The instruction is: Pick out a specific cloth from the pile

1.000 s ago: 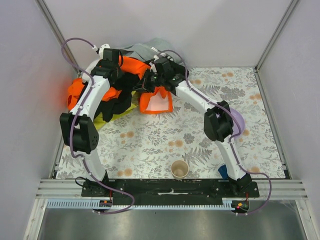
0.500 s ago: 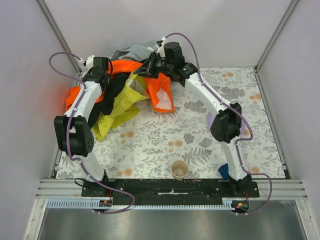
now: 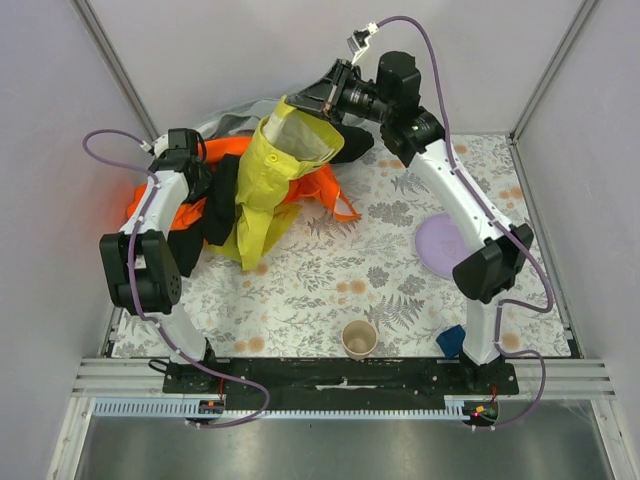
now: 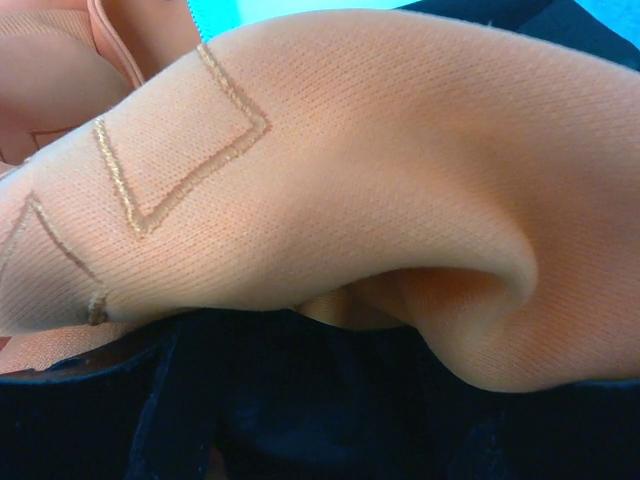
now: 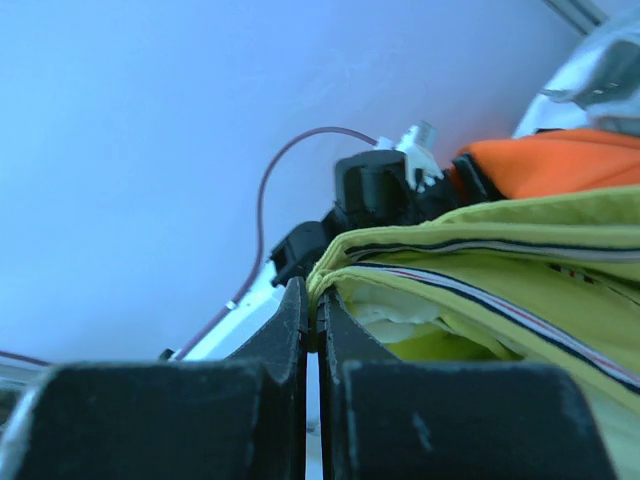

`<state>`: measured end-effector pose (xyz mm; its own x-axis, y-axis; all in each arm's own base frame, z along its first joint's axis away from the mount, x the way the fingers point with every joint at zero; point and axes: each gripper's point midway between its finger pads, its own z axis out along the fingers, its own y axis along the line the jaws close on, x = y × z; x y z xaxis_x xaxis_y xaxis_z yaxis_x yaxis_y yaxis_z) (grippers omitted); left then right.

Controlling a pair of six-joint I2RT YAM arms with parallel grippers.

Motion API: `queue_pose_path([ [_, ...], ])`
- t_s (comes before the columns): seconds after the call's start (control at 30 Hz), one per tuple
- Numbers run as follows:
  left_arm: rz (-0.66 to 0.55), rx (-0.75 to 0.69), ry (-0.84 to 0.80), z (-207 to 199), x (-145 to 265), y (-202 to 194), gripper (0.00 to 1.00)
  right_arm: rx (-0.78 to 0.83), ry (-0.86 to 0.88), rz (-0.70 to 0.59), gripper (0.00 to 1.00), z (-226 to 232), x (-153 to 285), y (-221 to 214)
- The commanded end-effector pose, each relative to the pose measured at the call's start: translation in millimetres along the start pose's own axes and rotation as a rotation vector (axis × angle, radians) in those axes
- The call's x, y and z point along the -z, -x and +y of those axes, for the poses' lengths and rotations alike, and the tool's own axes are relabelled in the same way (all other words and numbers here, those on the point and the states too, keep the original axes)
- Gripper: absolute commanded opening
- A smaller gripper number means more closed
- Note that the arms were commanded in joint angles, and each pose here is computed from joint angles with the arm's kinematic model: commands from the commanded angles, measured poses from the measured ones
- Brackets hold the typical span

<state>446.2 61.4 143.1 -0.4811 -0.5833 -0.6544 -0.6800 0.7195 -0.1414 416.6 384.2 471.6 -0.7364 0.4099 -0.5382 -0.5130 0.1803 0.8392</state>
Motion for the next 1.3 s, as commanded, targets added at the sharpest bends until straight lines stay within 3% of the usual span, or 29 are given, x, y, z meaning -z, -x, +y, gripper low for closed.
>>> queue_pose_path([
  [0.0,0.060,0.000,0.095,40,11,-13,0.77,0.265,0.078,-0.216,0.00,76,60,51],
  [0.13,0.035,0.011,-0.017,28,34,-7,0.79,0.291,-0.193,-0.152,0.01,-7,63,30],
  [0.23,0.034,-0.008,-0.109,19,54,-10,0.88,0.292,-0.377,-0.099,0.08,-72,73,7],
  [0.37,0.062,-0.056,-0.235,10,79,-25,0.89,0.250,-0.591,-0.047,0.15,-151,94,-25],
  [0.4,0.064,-0.066,-0.269,8,86,-29,0.90,0.244,-0.617,-0.030,0.23,-162,98,-32],
  [0.47,0.062,-0.078,-0.314,7,96,-34,0.89,0.246,-0.653,0.009,0.68,-176,104,-43],
  [0.53,0.061,-0.086,-0.327,11,104,-39,0.89,0.259,-0.662,0.039,0.87,-180,108,-50],
  [0.6,0.065,-0.097,-0.332,15,109,-43,0.89,0.281,-0.658,0.073,0.98,-181,110,-54],
  [0.9,0.073,-0.118,-0.424,6,126,-46,0.89,0.207,-0.778,0.358,0.98,-223,149,-121],
  [1.1,0.105,-0.128,-0.479,-6,127,-50,0.89,0.093,-0.614,0.443,0.98,-204,144,-156],
  [1.27,0.139,-0.135,-0.488,-11,122,-59,0.88,0.027,-0.579,0.512,0.98,-212,134,-182],
])
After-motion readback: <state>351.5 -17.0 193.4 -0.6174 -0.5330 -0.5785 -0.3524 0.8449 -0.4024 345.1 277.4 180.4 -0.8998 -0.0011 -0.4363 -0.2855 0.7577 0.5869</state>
